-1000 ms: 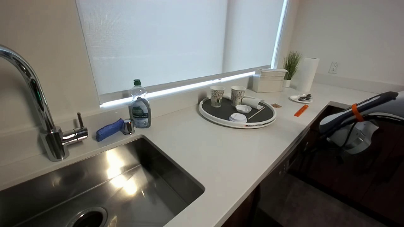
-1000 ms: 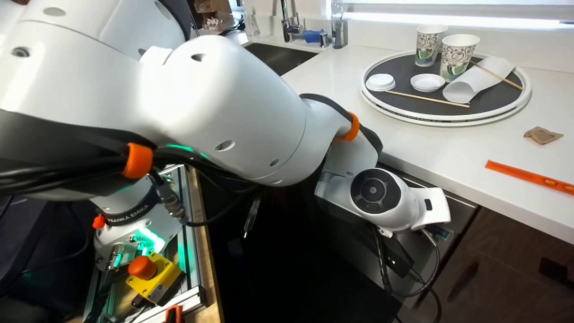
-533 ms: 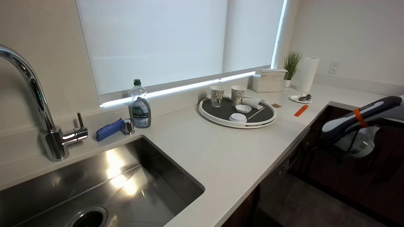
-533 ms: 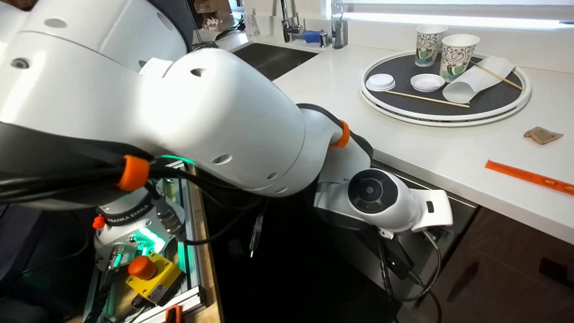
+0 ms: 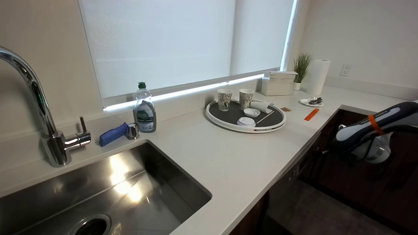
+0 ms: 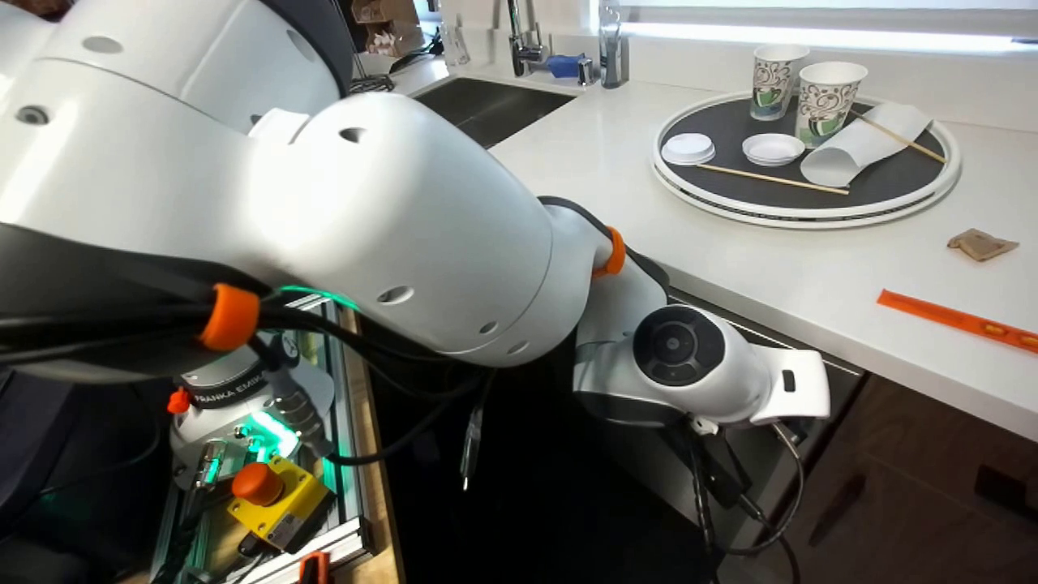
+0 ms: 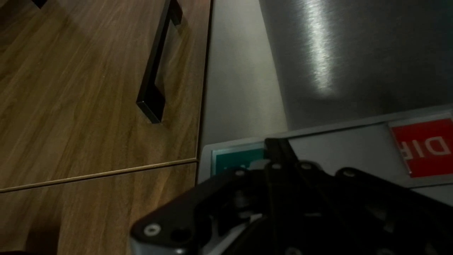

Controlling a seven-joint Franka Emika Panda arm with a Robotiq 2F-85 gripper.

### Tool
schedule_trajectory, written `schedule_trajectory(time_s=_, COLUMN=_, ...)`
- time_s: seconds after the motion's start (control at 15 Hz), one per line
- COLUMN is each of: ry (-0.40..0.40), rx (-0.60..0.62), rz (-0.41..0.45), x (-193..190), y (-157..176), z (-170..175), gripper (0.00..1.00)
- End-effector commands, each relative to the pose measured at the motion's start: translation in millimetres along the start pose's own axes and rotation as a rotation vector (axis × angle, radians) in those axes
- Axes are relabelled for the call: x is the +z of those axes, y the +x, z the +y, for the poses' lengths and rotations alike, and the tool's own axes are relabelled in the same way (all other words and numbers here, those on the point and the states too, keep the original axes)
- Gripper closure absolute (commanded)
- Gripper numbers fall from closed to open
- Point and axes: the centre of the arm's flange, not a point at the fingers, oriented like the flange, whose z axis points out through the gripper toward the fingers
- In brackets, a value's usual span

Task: Press a button on the dishwasher

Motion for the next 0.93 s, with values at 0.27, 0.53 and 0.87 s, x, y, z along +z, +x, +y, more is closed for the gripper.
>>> schedule_trajectory(time_s=0.27, ry=-0.028, rx=0.047, rz=-0.004, x=7.9, y=-3.2, z=6.4, gripper=1.0)
schedule_trajectory(time_s=0.53, ry=-0.051, rx=0.071, rz=-0.005, x=7.6, y=-2.3, z=13.4, gripper=1.0)
schedule_trajectory(time_s=0.87, ry=-0.018, rx=0.043, rz=-0.078, x=3.0, y=-3.4, z=9.6, gripper=1.0)
